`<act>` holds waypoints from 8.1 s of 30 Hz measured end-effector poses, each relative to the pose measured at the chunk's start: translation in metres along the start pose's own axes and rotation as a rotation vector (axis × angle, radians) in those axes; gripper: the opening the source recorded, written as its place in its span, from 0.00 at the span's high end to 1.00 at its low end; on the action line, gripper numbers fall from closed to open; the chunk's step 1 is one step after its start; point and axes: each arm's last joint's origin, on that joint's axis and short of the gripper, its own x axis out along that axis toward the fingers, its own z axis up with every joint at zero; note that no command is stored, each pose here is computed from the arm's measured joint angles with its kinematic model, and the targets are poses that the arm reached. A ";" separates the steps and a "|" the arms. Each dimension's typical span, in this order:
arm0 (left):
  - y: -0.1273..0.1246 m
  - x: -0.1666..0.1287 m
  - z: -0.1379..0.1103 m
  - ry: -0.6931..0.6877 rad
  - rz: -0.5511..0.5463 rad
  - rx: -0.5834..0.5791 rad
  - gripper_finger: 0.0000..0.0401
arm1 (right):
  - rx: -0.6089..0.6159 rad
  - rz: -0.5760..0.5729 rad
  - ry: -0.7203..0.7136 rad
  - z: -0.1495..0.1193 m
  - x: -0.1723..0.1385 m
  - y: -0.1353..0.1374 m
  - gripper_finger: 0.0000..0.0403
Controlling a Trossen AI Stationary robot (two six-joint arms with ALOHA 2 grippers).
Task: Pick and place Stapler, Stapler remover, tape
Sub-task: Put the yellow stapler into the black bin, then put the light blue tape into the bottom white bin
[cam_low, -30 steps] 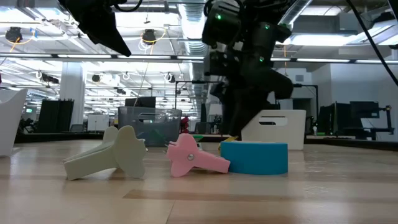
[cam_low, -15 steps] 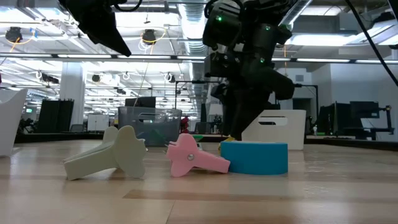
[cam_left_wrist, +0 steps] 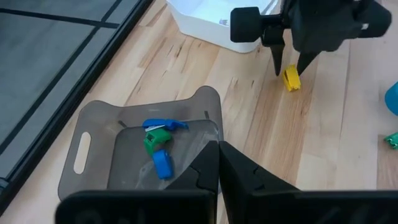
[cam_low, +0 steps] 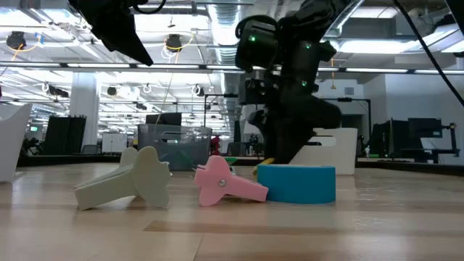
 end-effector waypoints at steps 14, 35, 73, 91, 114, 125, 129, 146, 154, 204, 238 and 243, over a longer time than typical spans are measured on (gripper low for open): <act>0.000 0.000 0.000 0.000 0.000 0.001 1.00 | -0.014 -0.002 -0.021 0.003 0.012 0.000 0.81; 0.000 0.000 0.000 0.001 0.000 0.009 1.00 | -0.009 -0.183 -0.311 0.062 -0.067 -0.061 0.88; 0.000 0.000 0.000 0.004 -0.006 -0.016 1.00 | 0.091 -0.234 -0.373 0.063 -0.012 -0.106 0.86; 0.000 0.000 0.000 0.004 -0.006 -0.016 1.00 | 0.083 -0.248 -0.384 0.064 -0.012 -0.106 0.59; 0.000 0.000 0.000 0.005 -0.006 -0.016 1.00 | -0.049 -0.531 -0.259 0.075 -0.015 -0.088 0.48; 0.000 0.000 0.000 0.005 -0.006 -0.019 1.00 | 0.136 -0.314 -0.486 0.083 -0.018 -0.089 0.32; 0.000 0.000 0.000 0.004 -0.006 -0.019 1.00 | 0.301 -0.259 -0.603 0.090 -0.033 -0.105 0.34; 0.000 0.000 0.000 0.004 -0.006 -0.020 1.00 | 0.554 0.051 -0.648 0.074 -0.048 -0.141 0.37; 0.000 0.000 0.000 0.005 -0.006 -0.020 1.00 | 0.234 -0.039 -0.590 0.090 -0.042 -0.106 0.39; -0.023 0.009 -0.022 -0.078 -0.092 0.094 1.00 | 0.241 -0.388 -0.747 -0.033 -0.089 0.065 1.00; -0.023 0.009 -0.019 -0.104 -0.102 0.031 1.00 | 1.005 -0.210 -0.453 -0.027 -0.134 0.088 1.00; -0.024 0.009 -0.018 -0.109 -0.104 0.026 1.00 | 1.111 -0.110 -0.413 -0.028 -0.133 0.093 1.00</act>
